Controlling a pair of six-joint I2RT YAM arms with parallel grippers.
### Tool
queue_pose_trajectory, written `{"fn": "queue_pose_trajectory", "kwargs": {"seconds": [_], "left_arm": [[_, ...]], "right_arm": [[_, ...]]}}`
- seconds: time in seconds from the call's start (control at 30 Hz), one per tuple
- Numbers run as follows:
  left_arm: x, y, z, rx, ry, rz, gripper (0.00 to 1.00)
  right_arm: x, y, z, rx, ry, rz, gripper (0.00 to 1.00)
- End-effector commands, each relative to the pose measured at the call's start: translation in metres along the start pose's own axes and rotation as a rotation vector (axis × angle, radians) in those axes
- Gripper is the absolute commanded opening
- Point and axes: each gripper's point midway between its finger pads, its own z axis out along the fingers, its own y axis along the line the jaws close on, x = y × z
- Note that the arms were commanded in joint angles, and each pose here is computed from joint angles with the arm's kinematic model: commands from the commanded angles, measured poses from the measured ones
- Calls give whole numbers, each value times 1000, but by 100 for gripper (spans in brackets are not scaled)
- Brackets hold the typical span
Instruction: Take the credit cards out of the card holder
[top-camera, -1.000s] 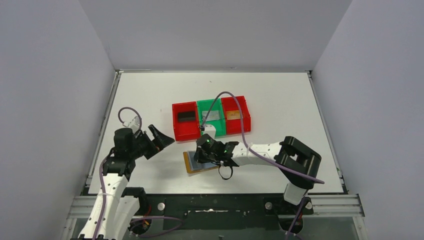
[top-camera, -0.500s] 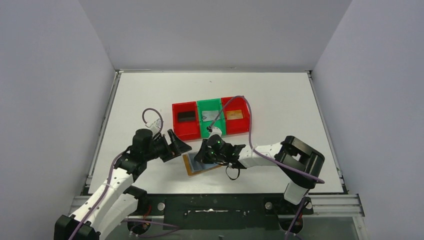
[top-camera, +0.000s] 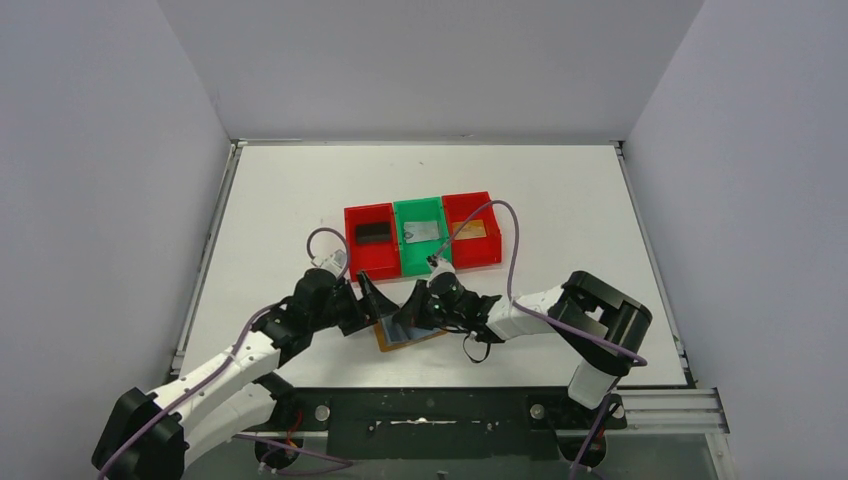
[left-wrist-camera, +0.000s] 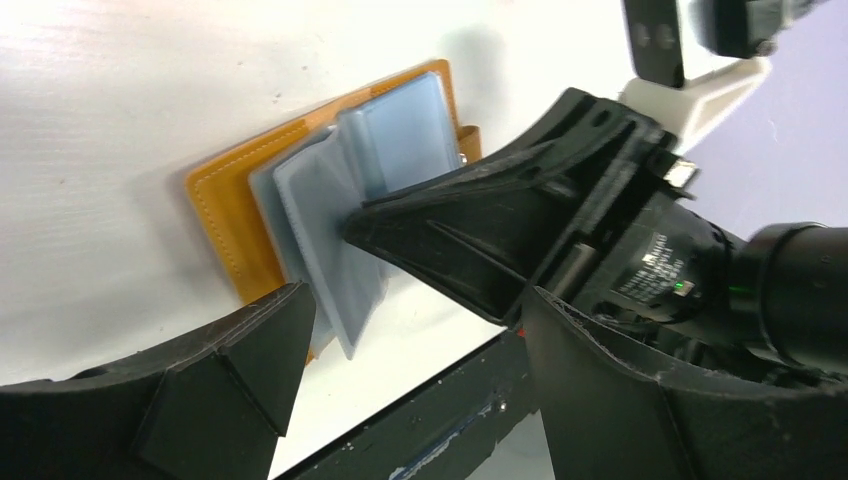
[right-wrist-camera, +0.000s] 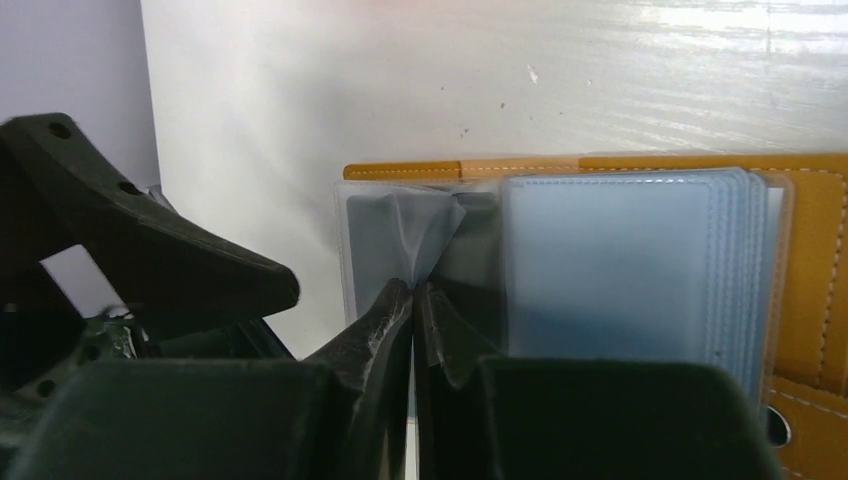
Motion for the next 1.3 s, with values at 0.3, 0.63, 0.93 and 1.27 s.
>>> {"fn": "queue_pose_trajectory", "kwargs": {"seconds": [0.3, 0.63, 0.93, 1.27], "left_arm": [[-14, -18, 3, 105, -103, -45, 72], [-9, -3, 8, 35, -85, -64, 66], [-1, -2, 14, 56, -52, -71, 66], [5, 4, 20, 40, -28, -70, 64]], "right_arm": [[-21, 35, -11, -142, -77, 25, 4], [-20, 36, -13, -152, -76, 27, 4], [-20, 36, -13, -159, -78, 30, 5], [-20, 36, -14, -163, -78, 33, 5]]}}
